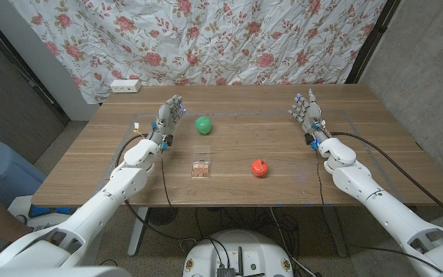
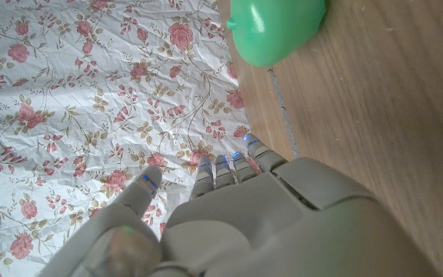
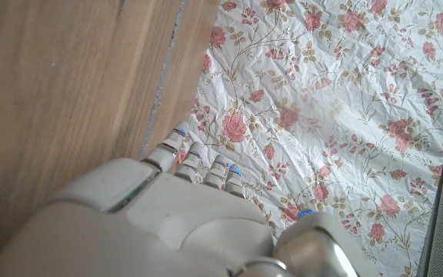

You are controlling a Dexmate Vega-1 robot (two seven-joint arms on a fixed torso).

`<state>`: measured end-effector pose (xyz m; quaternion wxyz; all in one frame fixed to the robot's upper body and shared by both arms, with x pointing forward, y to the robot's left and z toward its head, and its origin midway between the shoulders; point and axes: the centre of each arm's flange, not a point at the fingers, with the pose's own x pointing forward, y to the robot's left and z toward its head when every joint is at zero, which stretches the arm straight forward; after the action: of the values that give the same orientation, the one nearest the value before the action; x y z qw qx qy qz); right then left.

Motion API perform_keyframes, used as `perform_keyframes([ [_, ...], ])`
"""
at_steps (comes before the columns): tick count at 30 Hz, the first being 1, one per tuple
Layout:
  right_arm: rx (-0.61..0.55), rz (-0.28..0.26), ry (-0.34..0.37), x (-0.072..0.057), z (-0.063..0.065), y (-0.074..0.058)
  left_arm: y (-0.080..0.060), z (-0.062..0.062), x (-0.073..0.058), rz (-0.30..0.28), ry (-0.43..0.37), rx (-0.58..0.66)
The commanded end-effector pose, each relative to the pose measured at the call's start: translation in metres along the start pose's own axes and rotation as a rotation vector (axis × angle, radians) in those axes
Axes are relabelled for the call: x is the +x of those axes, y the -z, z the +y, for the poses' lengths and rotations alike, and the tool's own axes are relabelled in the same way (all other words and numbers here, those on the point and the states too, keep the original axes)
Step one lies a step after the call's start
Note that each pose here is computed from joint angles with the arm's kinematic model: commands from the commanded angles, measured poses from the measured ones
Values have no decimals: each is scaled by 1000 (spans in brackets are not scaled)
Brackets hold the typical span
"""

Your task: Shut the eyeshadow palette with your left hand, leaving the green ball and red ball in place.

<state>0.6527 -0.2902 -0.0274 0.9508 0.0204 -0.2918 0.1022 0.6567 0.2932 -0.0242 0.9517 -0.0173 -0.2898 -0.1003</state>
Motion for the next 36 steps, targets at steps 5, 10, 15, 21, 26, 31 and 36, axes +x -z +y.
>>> perform_keyframes([
  [5, 0, 1, -4, 0, 0, 0, -6, 1, -5, 4, -4, 34],
  [10, 0, 1, -4, 0, 0, 0, -13, 3, -12, 0, -3, 59],
  [15, 0, 1, -4, 0, 0, 0, -20, 7, -18, -3, -12, 81],
  [21, 0, 1, -4, 0, 0, 0, -25, 8, -25, 6, -13, 115],
  [26, 0, 0, 1, 0, 0, 0, -30, 8, -28, 9, -3, 178],
  [31, 0, 0, 1, 0, 0, 0, -33, 8, -29, 4, -5, 208],
  [36, 0, 0, 1, 0, 0, 0, -36, 5, -33, 11, 3, 242],
])
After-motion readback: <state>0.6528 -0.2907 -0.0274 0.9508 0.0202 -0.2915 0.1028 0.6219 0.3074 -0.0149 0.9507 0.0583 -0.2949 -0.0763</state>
